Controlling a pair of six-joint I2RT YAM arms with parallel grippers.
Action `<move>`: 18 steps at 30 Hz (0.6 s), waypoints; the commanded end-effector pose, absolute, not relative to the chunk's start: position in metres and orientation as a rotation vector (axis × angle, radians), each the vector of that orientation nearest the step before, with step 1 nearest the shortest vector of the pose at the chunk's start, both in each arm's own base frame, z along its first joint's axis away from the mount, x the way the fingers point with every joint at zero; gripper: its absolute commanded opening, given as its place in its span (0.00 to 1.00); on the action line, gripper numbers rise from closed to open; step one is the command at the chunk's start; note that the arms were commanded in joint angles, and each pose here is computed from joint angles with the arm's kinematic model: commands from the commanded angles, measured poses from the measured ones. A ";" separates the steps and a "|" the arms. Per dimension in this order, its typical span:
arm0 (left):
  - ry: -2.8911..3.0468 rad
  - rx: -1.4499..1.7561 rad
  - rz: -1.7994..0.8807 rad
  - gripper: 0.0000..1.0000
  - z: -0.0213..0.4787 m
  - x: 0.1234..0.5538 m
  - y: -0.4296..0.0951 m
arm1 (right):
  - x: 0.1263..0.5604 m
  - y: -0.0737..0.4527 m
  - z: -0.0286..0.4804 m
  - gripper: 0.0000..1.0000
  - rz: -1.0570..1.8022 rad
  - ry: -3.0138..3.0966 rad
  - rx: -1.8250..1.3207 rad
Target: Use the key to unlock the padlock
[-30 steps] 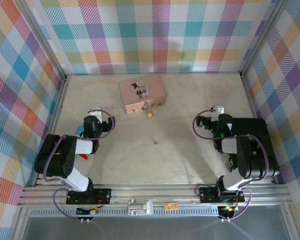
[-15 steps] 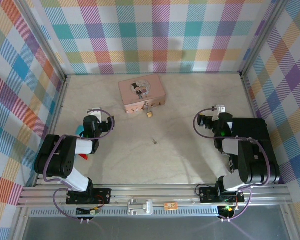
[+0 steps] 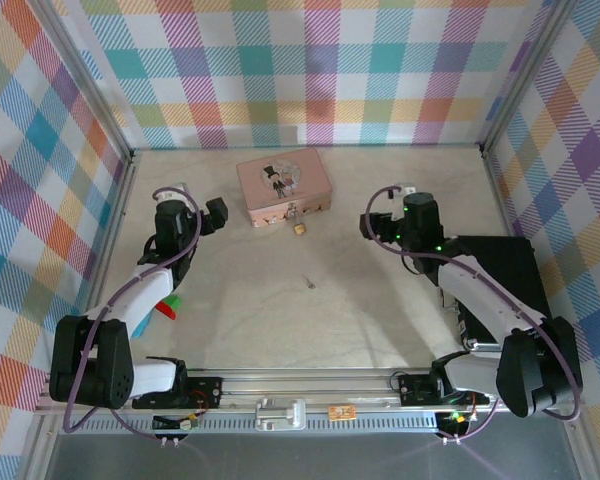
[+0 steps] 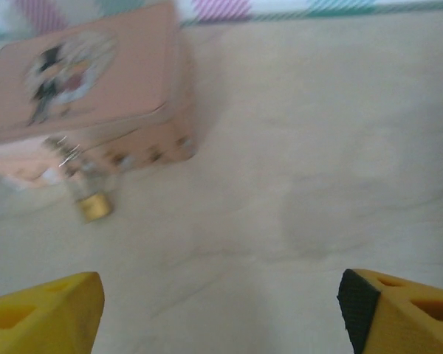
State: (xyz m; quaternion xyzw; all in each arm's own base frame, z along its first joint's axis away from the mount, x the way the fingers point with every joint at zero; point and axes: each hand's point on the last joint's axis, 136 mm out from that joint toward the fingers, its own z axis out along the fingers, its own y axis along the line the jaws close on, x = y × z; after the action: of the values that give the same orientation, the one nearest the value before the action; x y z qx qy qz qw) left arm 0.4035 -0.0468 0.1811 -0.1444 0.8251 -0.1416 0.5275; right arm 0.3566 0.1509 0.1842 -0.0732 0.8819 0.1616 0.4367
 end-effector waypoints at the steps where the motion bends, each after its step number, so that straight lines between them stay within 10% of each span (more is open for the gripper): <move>1: 2.075 -0.440 -0.642 1.00 0.159 0.384 -0.092 | 0.305 0.189 0.146 0.73 0.569 2.497 -0.251; 18: 2.083 -0.584 -0.652 1.00 0.127 0.360 -0.106 | 0.267 0.299 0.055 0.43 0.314 2.838 -0.506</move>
State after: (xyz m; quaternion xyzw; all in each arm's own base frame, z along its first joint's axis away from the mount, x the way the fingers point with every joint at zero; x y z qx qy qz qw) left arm 0.3567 -0.1098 0.1143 -0.2249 0.8483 -0.2536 0.4069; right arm 0.2630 0.3014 0.0583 -0.1887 0.9651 0.1312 0.1256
